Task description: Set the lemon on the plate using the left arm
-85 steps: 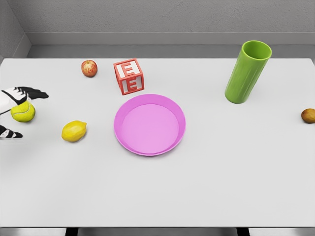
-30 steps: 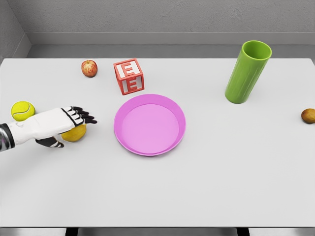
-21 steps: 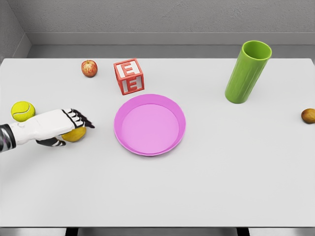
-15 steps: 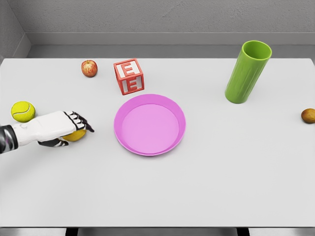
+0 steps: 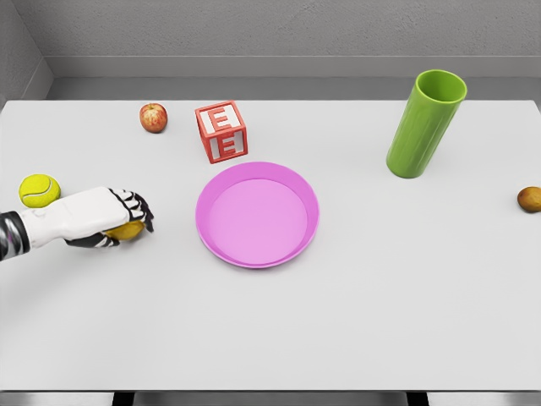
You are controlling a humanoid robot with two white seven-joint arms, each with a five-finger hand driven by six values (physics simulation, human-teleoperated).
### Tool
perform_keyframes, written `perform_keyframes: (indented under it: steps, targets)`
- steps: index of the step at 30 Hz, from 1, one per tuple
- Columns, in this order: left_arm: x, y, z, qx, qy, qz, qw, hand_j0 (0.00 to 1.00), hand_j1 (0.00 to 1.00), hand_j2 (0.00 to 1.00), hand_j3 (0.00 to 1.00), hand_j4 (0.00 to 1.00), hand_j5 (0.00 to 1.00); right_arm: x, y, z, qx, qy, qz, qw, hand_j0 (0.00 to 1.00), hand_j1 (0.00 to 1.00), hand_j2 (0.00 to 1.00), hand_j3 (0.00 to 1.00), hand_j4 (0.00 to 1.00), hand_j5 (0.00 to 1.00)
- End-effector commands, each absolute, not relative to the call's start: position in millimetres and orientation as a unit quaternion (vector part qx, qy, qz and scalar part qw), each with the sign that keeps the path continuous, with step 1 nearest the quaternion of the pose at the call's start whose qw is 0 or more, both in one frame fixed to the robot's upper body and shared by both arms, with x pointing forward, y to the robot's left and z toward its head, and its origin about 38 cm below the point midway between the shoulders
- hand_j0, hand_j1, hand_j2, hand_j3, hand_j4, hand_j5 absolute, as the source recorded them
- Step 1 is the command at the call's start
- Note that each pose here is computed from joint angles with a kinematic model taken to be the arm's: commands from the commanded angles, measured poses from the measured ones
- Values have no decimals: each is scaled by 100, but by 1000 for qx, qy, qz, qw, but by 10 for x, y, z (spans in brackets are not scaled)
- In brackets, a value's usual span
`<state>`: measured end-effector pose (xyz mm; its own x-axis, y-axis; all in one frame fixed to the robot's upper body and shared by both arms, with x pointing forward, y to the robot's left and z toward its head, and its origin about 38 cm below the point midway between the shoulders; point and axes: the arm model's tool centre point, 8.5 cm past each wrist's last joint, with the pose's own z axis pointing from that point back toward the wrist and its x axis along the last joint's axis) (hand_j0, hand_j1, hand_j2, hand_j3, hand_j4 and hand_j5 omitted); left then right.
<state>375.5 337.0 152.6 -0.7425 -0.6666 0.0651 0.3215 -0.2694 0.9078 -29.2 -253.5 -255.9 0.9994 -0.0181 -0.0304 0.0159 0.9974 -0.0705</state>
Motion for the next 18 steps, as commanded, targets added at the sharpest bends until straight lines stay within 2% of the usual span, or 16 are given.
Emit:
perform_keyframes:
  steps: [1, 18]
  targets:
    - [3759, 3370, 1559, 166, -522, -773, 320, 58, 58, 58, 58, 58, 58, -294, -2534, -2559, -35, 16, -9, 999, 100, 100, 100, 100, 100, 100]
    - [3715, 2901, 1949, 150, -586, -754, 254, 58, 58, 58, 58, 58, 58, -294, -2534, -2559, -35, 16, -9, 999, 100, 100, 100, 100, 100, 100]
